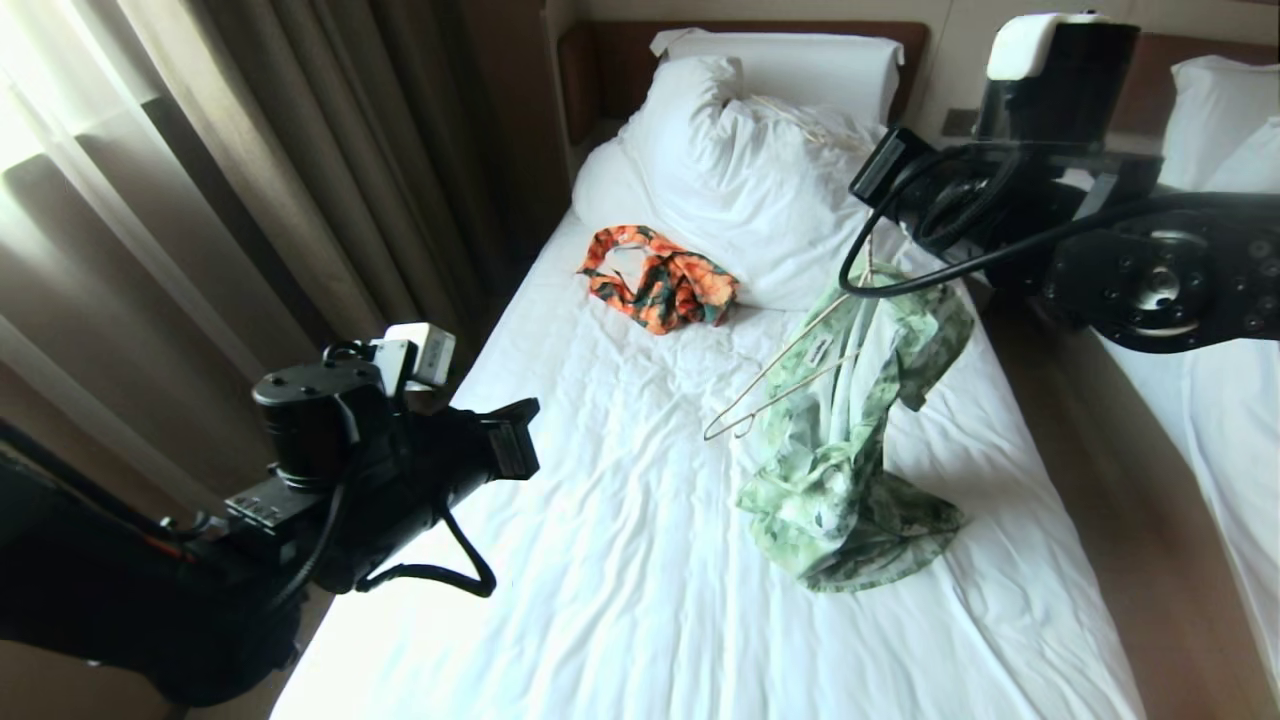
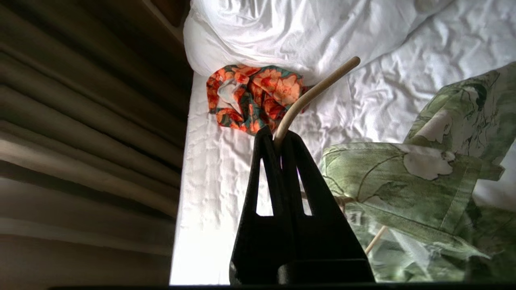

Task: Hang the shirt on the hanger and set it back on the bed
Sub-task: Take the clothes hanger out of the clothes, then place the hanger on the bed

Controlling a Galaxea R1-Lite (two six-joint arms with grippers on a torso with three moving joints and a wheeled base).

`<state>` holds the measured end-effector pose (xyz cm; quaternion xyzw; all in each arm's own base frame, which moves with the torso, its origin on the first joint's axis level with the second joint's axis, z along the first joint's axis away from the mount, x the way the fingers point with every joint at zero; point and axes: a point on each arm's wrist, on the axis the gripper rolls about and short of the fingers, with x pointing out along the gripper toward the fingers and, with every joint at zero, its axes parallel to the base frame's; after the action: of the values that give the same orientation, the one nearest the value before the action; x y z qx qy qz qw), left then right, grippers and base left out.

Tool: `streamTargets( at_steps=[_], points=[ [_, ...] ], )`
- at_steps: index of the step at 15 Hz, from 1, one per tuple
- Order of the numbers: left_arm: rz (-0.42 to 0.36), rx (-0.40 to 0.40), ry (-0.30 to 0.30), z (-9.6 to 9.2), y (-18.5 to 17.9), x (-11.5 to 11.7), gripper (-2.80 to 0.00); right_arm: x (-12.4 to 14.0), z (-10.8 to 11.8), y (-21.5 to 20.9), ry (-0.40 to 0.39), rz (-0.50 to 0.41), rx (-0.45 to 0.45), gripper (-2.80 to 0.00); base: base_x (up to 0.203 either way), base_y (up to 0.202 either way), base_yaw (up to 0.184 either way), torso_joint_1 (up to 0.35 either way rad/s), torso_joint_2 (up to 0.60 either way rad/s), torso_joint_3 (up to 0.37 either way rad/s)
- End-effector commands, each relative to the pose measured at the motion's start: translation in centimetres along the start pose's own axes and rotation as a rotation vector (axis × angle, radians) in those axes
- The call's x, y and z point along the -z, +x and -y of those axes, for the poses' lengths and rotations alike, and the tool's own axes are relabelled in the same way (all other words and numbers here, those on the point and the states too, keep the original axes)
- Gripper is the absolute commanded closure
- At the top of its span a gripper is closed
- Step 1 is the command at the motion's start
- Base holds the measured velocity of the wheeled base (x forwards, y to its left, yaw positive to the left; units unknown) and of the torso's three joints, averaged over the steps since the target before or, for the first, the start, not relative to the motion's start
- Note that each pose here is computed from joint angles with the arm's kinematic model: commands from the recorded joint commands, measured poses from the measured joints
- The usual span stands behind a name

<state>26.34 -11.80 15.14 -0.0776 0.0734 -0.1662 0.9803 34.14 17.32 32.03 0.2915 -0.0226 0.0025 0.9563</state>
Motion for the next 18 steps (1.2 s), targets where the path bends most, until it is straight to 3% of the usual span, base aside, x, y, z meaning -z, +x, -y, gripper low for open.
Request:
streamTargets(
  at_steps=[1, 4, 7, 12, 14, 16, 18],
  points=[
    [0.022, -0.04, -0.008, -1.3, -1.3, -0.5, 0.0, 2.1, 1.0, 1.5, 0.148, -0.043, 0.032, 0.0, 0.0, 0.0, 0.0, 0.0, 0.0, 0.0],
    [-0.014, -0.059, -0.006, -1.8, -2.9, 0.4, 0.0, 3.4, 2.2, 2.7, 0.325, -0.129, 0.025, 0.0, 0.0, 0.0, 0.0, 0.0, 0.0, 0.0],
    [-0.027, -0.09, -0.009, -2.7, -4.4, 0.8, 0.0, 3.1, 2.3, 2.2, 0.393, -0.198, 0.031, 0.0, 0.0, 0.0, 0.0, 0.0, 0.0, 0.0],
    [-0.025, -0.134, -0.017, -3.2, -6.5, 1.1, 0.0, 0.5, 1.9, -0.3, 0.403, -0.264, 0.006, 0.0, 0.0, 0.0, 0.0, 0.0, 0.0, 0.0],
    [0.004, -0.184, -0.022, -3.5, -7.9, 0.8, 0.0, -0.4, 2.5, -2.7, 0.316, -0.438, 0.035, 0.0, 0.0, 0.0, 0.0, 0.0, 0.0, 0.0],
    [0.008, -0.192, -0.037, -3.6, -9.5, 1.2, 0.0, 0.6, 4.0, -3.0, 0.176, -0.496, 0.081, 0.0, 0.0, 0.0, 0.0, 0.0, 0.0, 0.0],
    [-0.005, -0.196, -0.056, -3.6, -10.5, 1.8, 0.0, 2.9, 6.3, -2.2, -0.013, -0.522, 0.147, 0.0, 0.0, 0.0, 0.0, 0.0, 0.0, 0.0]
  ],
)
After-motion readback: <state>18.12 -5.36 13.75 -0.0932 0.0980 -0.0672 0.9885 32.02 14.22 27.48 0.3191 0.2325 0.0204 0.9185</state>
